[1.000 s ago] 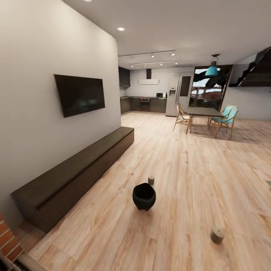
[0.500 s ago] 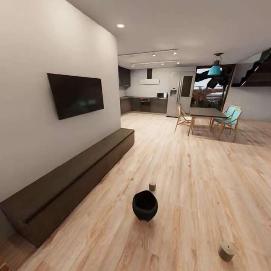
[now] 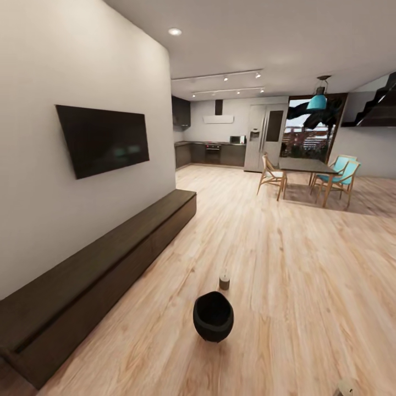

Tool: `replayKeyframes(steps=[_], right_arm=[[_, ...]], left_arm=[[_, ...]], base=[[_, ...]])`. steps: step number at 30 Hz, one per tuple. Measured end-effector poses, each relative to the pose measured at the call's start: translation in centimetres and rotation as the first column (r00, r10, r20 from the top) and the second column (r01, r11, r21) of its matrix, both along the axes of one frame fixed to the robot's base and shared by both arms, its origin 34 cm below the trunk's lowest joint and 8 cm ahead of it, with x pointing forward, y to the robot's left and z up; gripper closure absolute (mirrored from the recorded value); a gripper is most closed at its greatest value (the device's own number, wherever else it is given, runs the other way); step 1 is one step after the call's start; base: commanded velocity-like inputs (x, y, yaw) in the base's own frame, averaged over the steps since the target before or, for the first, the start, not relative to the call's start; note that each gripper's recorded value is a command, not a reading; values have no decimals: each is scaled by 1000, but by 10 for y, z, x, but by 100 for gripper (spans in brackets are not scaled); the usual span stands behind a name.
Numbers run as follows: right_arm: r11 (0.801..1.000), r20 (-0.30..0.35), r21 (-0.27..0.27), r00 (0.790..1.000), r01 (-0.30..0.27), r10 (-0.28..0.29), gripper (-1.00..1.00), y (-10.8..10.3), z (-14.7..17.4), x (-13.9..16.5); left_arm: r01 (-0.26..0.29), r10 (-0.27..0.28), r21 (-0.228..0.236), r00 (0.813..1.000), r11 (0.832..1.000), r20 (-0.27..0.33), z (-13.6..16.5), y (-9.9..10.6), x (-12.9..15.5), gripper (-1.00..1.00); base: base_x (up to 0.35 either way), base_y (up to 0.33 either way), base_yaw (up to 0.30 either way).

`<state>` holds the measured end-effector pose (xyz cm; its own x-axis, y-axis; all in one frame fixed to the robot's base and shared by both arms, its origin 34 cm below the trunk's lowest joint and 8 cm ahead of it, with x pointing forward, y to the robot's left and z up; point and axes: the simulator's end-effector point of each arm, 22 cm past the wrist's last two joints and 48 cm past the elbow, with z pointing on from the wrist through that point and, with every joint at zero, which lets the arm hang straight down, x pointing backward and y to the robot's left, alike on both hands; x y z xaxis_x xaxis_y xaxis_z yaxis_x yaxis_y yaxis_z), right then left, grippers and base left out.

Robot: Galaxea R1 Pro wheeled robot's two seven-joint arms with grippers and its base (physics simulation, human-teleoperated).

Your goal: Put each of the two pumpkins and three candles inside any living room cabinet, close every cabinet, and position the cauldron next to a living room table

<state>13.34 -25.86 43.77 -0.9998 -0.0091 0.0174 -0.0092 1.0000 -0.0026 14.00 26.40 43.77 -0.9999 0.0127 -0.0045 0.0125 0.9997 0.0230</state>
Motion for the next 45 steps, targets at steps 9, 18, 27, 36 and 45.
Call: replayKeyframes(steps=[9, 18, 27, 36, 45], right_arm=[[1000, 0, 2, 1000, 5, -5, -100, 2, 0, 0], [1000, -1, 5, 1000, 1, -1, -100, 5, 0, 0], [1000, -1, 2, 1000, 4, -4, -100, 2, 0, 0], [1000, 14, 1, 1000, 15, -15, -100, 4, 0, 7], [998, 371, 16, 927, 56, -58, -100, 2, 30, 177]], left_arm=[[0, 0, 0, 1000, 1000, 1, 0, 0, 0, -100], [0, 0, 0, 1000, 1000, 7, 0, 0, 2, -100], [1, 0, 0, 1000, 1000, 27, 0, 0, 6, -100], [-1, 0, 8, 999, 1000, 35, 0, 2, 9, -100], [-17, 6, 63, 983, 998, 183, 7, 14, 90, -100]], base=[[336, 0, 0], [170, 0, 0], [84, 0, 0], [189, 0, 0], [15, 0, 0]])
